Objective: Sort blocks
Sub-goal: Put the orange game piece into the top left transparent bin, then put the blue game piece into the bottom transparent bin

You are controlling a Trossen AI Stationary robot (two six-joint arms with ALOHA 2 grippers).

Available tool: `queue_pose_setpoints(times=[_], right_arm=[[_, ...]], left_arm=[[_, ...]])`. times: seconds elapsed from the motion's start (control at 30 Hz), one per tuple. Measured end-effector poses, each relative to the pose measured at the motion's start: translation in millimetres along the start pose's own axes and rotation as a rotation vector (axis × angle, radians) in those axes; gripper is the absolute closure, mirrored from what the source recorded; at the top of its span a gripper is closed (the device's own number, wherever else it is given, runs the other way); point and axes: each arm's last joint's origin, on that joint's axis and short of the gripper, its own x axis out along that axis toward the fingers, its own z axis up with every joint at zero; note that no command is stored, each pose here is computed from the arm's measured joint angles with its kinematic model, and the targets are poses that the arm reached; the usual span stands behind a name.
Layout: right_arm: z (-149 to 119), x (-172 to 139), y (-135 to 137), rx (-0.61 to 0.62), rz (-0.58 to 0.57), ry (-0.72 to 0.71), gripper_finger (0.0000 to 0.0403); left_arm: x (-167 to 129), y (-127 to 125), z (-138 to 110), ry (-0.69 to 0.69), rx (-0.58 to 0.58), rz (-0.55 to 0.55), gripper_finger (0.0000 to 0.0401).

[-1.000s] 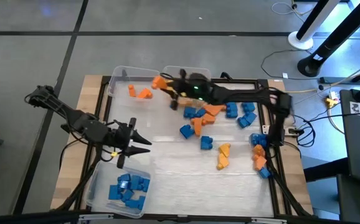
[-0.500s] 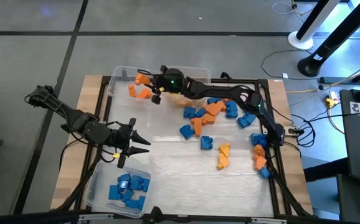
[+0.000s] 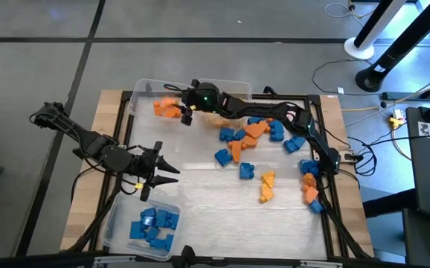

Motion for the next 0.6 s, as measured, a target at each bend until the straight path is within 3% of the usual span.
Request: queue_pose_setpoints(times=[0.17,0.33,0.6], right_arm=[[1,0,0,-0.032,-0.001,-0.004,0.0175],[10,-10,-4,-0.131,0.054,0.019,0.0169],[72,-92,-20,-0.374,0.168,0.207,0.0168]], left_arm=[[0,0,0,0.0,0.001,0.001,0.0287],[1,1,0,-0.013,0.001,0.061,0.0287],[26,11,-6,0.015,0.041,0.231,0.0287]])
